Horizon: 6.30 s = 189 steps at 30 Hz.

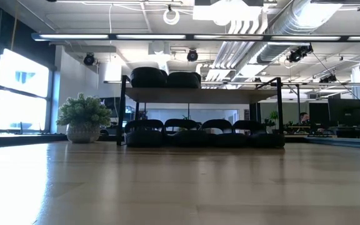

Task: Pick and place slides into the shelf
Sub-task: Return to Home Position

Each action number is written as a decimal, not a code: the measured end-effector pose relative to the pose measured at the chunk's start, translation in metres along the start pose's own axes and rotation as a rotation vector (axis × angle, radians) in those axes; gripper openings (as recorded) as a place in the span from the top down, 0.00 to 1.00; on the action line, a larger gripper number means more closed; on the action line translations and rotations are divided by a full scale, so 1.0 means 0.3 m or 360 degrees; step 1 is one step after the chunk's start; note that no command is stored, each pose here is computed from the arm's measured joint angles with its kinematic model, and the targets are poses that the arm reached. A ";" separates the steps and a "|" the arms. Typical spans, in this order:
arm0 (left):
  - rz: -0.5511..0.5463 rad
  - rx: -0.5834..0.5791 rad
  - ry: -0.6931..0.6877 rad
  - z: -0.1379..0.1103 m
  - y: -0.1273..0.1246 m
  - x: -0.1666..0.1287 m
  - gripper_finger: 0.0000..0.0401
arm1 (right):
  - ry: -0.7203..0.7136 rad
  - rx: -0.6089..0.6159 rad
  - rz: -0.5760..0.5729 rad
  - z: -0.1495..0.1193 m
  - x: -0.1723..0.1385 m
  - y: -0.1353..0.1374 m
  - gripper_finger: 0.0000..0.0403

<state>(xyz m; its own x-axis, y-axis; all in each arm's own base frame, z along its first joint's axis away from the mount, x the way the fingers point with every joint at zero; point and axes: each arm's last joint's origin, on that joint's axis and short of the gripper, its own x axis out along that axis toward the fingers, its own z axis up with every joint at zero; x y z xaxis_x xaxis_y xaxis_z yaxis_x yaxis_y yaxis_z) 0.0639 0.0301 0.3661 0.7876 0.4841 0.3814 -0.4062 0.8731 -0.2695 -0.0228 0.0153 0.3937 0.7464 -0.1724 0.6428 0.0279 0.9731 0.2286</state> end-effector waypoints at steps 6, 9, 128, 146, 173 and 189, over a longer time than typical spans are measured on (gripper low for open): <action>-0.0008 -0.0031 -0.0062 0.012 0.012 -0.083 1.00 | 0.0017 0.0025 -0.0083 0.002 -0.060 0.007 1.00; 0.0017 -0.0034 -0.0078 0.020 0.019 -0.123 1.00 | 0.0051 0.0023 -0.0083 -0.007 -0.051 0.003 1.00; 0.0214 -0.0412 0.0509 -0.613 0.171 -0.167 1.00 | 0.1128 -0.0012 -0.0610 -0.759 -0.177 -0.332 1.00; 0.0214 -0.0412 0.0509 -0.613 0.171 -0.167 1.00 | 0.1129 -0.0012 -0.0609 -0.759 -0.177 -0.332 1.00; 0.0214 -0.0413 0.0509 -0.613 0.171 -0.167 1.00 | 0.1127 -0.0006 -0.0611 -0.759 -0.177 -0.332 1.00; 0.0214 -0.0413 0.0509 -0.613 0.171 -0.167 1.00 | 0.1129 -0.0011 -0.0609 -0.759 -0.177 -0.332 1.00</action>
<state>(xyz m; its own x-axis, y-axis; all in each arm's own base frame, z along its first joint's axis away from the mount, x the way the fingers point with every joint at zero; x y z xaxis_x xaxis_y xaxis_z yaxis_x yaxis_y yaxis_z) 0.0889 0.0400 0.1705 0.8561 0.5148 0.0457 -0.4171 0.7404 -0.5270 0.0862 -0.0377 0.1705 0.9286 -0.3581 -0.0969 0.3693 0.8677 0.3327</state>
